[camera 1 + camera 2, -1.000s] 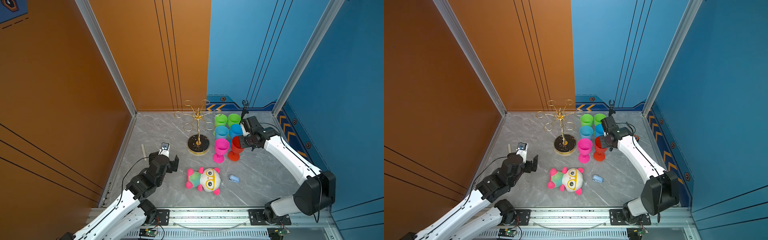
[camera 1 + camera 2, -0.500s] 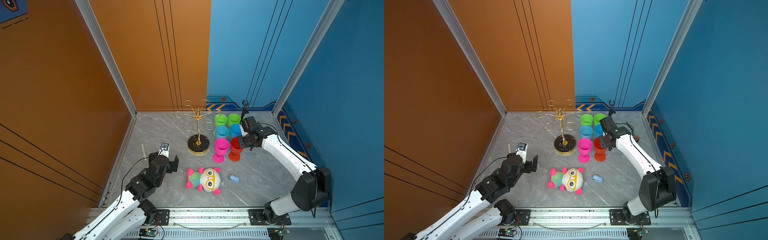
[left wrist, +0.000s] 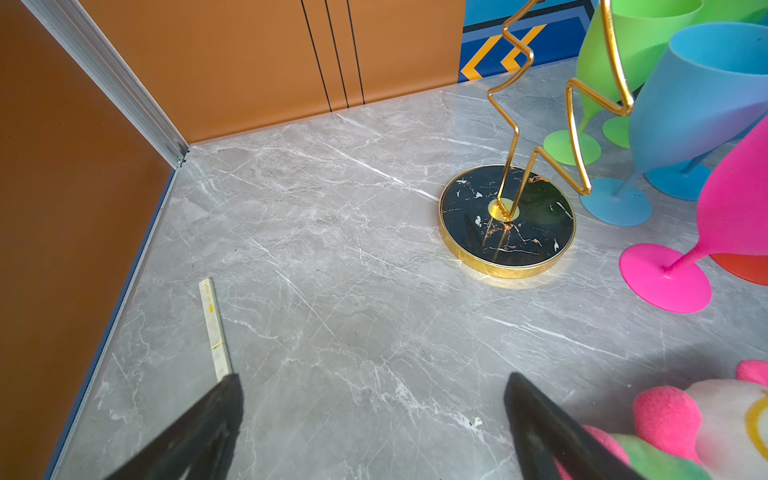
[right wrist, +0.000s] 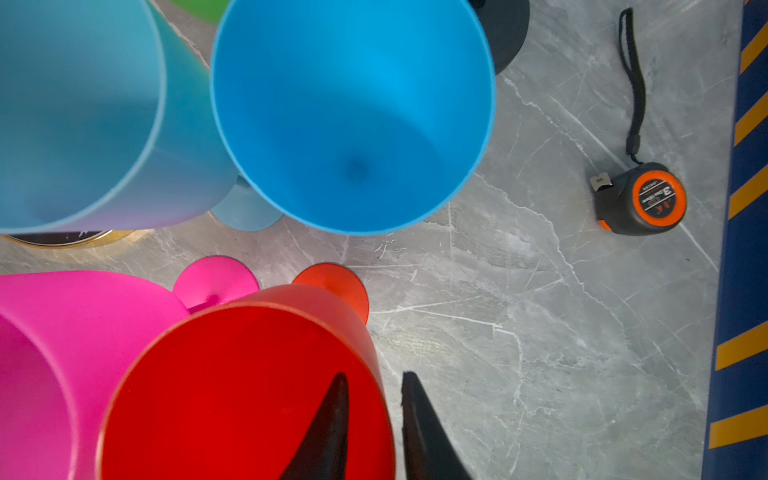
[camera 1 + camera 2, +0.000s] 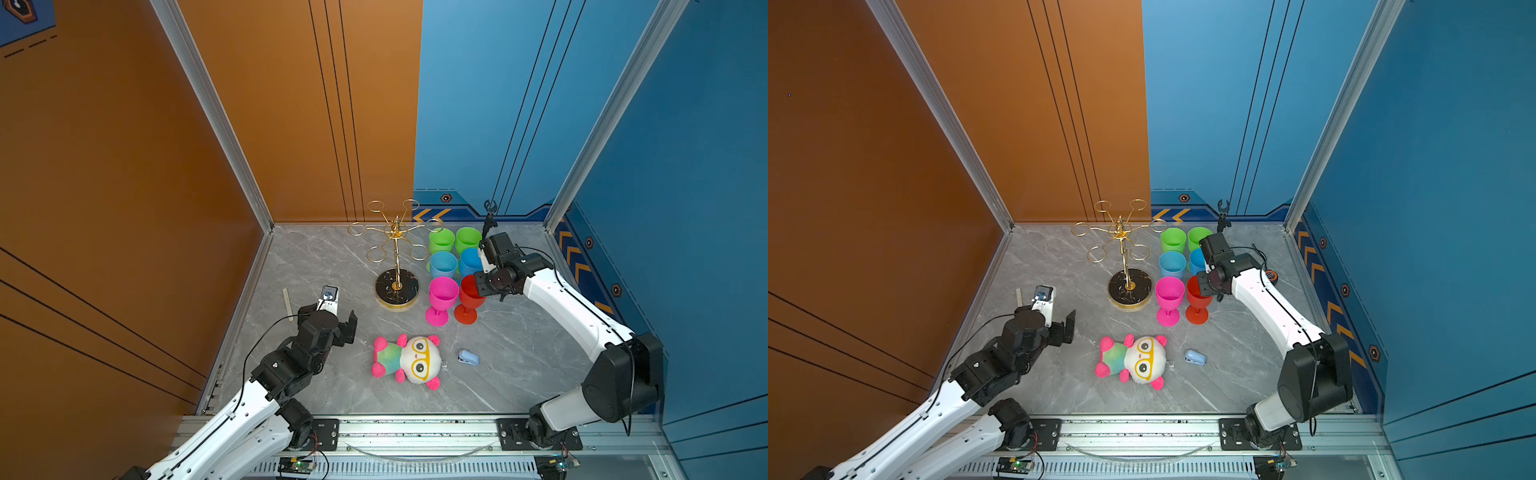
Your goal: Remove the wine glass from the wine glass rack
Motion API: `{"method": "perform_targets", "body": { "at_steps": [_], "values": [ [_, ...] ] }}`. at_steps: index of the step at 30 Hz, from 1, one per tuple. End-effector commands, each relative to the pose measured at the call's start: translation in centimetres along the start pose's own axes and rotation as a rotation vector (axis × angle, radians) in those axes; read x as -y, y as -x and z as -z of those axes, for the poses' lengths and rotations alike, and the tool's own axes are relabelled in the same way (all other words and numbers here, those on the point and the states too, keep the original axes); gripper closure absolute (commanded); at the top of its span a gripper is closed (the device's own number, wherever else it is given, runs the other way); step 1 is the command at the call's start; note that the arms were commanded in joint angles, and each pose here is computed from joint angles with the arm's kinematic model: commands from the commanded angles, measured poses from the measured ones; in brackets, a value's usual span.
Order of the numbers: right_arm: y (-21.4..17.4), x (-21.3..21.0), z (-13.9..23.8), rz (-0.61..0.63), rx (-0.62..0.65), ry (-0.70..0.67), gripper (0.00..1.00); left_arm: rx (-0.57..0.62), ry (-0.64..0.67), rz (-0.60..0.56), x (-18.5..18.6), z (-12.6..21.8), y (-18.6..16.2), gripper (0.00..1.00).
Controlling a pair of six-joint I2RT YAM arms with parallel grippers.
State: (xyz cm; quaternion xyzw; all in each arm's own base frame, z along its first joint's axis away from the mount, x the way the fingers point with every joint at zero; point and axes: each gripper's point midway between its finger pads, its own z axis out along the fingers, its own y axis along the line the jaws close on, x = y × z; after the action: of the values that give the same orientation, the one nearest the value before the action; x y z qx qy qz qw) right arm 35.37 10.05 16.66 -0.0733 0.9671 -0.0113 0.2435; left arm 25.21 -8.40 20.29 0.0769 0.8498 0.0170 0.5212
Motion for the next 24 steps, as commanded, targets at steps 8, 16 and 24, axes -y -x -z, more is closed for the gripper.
{"method": "perform_targets", "body": {
  "at_steps": [8, 16, 24],
  "values": [
    [1.7, 1.3, 4.6, -0.042, 0.096, 0.014, 0.36, -0.029, 0.031, 0.004, -1.0, -1.0, -0.6, 0.02],
    [3.2, 4.0, 6.7, -0.102, 0.223, 0.009, 0.12, -0.011, 0.059, 0.080, -3.1, -3.0, 0.3, 0.02],
    [3.6, 9.1, 6.7, -0.279, 0.409, -0.050, 0.00, 0.005, 0.151, 0.183, -7.1, -6.2, 0.5, 0.02]
  ]
}}
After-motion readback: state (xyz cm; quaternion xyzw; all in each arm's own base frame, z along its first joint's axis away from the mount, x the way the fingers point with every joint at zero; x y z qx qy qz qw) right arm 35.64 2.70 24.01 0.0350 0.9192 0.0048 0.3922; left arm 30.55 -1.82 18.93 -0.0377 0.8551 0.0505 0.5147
